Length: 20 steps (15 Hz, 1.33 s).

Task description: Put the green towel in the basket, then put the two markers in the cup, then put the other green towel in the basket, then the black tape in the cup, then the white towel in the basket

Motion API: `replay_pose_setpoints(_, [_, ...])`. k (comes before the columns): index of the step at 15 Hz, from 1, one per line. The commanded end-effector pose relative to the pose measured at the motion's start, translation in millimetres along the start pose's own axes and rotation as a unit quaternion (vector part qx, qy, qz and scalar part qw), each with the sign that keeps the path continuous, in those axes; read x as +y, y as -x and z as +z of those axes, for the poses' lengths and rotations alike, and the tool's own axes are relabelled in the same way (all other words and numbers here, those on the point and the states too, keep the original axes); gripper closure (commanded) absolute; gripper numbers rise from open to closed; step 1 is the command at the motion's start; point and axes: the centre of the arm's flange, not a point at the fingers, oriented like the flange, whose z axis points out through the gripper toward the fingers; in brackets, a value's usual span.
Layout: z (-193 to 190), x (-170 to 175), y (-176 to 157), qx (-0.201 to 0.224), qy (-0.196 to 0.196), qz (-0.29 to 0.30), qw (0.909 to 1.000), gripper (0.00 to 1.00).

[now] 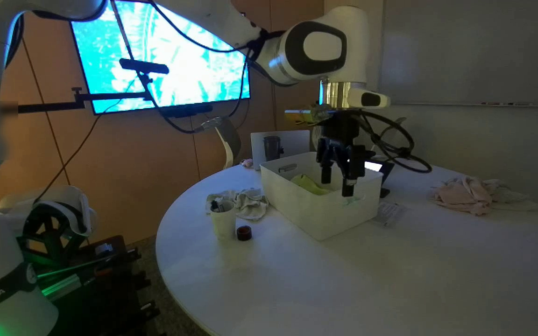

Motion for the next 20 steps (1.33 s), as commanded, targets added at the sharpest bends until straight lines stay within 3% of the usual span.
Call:
replay_pose_setpoints(1, [20.1, -6.3, 21.8, -0.001, -0.01, -0.026, 0.9996, 0.0])
replay_pose_setpoints(13, [86.5, -143.9, 51.9, -0.021, -0.093, 0.045, 0.9944, 0.0])
replay_pose_setpoints(20, [114.9, -197.8, 57.2, -0.044, -0.092, 0.08, 0.9916, 0.0])
